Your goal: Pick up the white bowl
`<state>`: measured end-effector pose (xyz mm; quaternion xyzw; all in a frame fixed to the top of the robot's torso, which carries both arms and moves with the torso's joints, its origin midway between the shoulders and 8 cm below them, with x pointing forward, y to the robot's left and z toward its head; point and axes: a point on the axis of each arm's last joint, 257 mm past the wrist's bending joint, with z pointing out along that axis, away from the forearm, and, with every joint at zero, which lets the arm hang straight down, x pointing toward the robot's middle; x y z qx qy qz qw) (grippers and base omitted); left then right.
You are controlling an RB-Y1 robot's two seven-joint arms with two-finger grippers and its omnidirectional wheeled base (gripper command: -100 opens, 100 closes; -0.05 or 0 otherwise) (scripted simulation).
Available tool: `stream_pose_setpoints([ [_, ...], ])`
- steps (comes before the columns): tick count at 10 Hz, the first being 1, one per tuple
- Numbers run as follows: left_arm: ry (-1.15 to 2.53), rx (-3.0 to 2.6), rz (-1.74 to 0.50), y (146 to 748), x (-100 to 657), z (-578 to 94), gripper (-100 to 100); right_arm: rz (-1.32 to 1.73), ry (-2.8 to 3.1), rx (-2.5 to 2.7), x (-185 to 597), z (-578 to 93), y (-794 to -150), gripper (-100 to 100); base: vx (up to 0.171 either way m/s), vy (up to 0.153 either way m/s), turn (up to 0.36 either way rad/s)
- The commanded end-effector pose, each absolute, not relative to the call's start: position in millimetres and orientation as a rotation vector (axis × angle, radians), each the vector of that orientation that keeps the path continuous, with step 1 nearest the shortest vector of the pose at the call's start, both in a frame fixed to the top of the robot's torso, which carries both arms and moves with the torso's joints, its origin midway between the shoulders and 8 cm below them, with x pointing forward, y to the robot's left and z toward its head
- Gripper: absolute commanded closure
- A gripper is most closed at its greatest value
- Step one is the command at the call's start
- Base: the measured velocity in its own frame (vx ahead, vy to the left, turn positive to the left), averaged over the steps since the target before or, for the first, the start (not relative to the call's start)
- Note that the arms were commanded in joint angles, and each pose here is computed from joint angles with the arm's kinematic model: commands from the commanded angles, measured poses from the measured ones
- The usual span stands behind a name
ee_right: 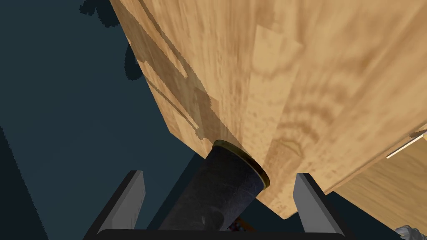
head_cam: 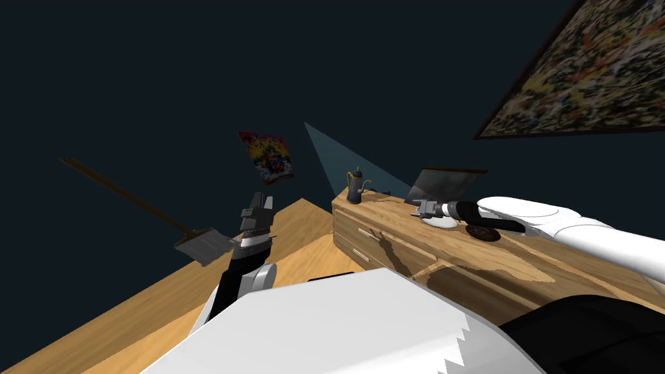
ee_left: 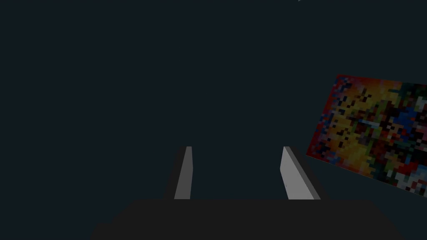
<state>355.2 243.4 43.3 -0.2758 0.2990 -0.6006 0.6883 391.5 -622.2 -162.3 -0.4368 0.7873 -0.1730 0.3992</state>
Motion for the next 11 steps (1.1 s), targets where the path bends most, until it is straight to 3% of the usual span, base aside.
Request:
stream_pose_setpoints([
  [1,0.669,-0.617,-1.344,243.4,355.2,43.3,0,-0.496,2.059,-1.138,375.5,-171.9,-648.7,-100,-0.022,-0.025,0.189],
  [11,0.669,-0.617,-1.344,243.4,355.2,43.3,0,-0.673,2.419,-1.259,261.0,-220.6,-758.9,-100,-0.035,-0.049,0.147],
])
